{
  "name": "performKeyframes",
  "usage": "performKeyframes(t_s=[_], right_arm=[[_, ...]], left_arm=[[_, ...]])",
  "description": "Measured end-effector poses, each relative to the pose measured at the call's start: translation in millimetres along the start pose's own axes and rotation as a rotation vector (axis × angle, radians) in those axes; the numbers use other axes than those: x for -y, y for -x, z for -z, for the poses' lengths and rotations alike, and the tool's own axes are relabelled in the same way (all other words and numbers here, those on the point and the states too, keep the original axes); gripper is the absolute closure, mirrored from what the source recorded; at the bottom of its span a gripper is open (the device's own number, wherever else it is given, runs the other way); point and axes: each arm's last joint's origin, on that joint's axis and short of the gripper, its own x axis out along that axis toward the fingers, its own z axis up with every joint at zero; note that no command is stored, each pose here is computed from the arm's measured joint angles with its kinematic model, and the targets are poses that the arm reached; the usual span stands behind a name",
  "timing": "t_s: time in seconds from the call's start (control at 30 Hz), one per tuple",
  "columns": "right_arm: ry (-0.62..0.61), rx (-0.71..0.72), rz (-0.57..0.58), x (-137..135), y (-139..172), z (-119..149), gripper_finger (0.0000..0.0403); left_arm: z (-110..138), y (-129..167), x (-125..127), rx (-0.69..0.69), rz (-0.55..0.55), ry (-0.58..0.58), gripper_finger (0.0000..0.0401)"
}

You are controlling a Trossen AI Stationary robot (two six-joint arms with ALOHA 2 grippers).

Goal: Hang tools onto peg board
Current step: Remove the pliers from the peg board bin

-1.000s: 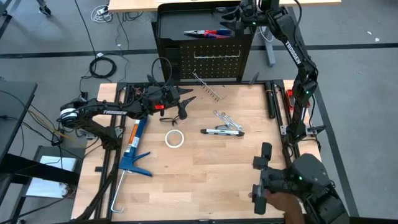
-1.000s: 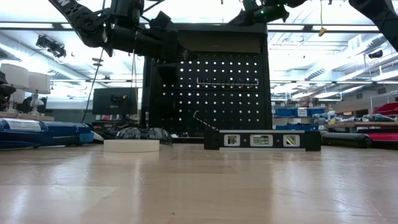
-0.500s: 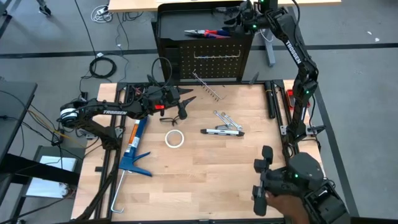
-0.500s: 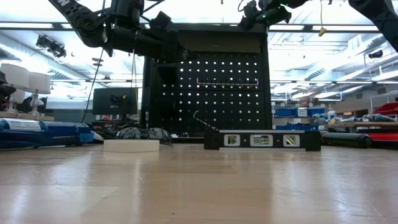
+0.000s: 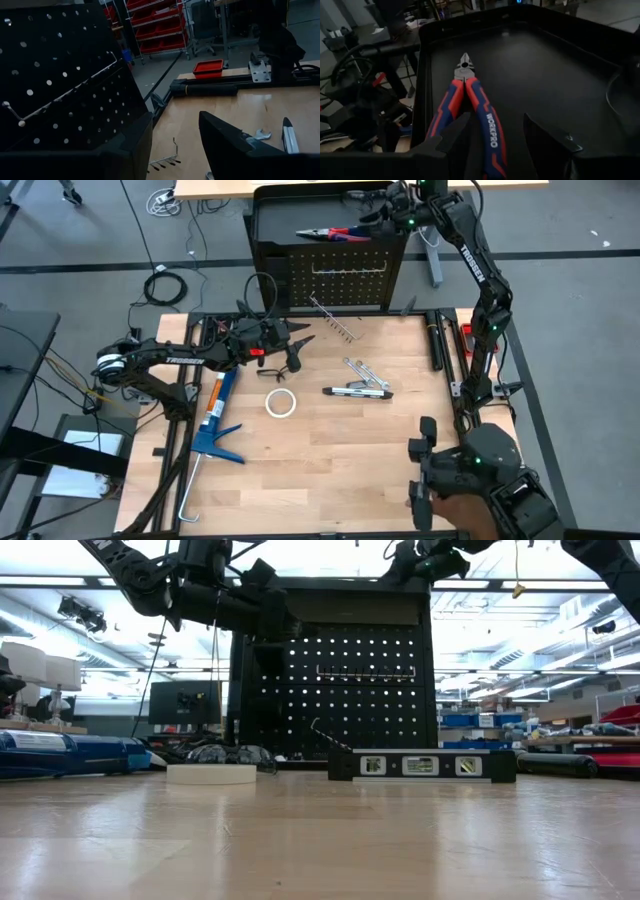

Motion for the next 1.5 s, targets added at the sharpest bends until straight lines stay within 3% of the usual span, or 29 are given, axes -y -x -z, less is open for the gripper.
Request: performKeyframes(t_s=[0.33, 0.63, 0.77, 1.03, 1.33, 1.5], right_arm=[[-0.045, -0.056, 0.074, -5, -3, 3, 0.0214], [-0.050, -0.073, 0.069, -12, -10, 4, 0.0226], [-0.059, -0.083, 0.114, -13, -12, 4, 0.0265], [-0.036, -0.077, 0.120, -12, -12, 3, 0.0391], [-0.042, -0.038, 0.090, -11, -13, 0, 0.0395], [-0.025, 0.026, 0.043, -14, -23, -6, 0.0357]], left_arm=[[0, 0, 0, 0.000, 0.000, -0.005, 0.0236], [0, 0, 0, 0.002, 0.000, -0.004, 0.0236], [0, 0, 0, 0.002, 0.000, -0.004, 0.0236], [0, 0, 0, 0.002, -0.001, -0.004, 0.0236], [0, 0, 0, 0.002, 0.000, -0.004, 0.0236], [0, 0, 0, 0.002, 0.000, -0.004, 0.0236]])
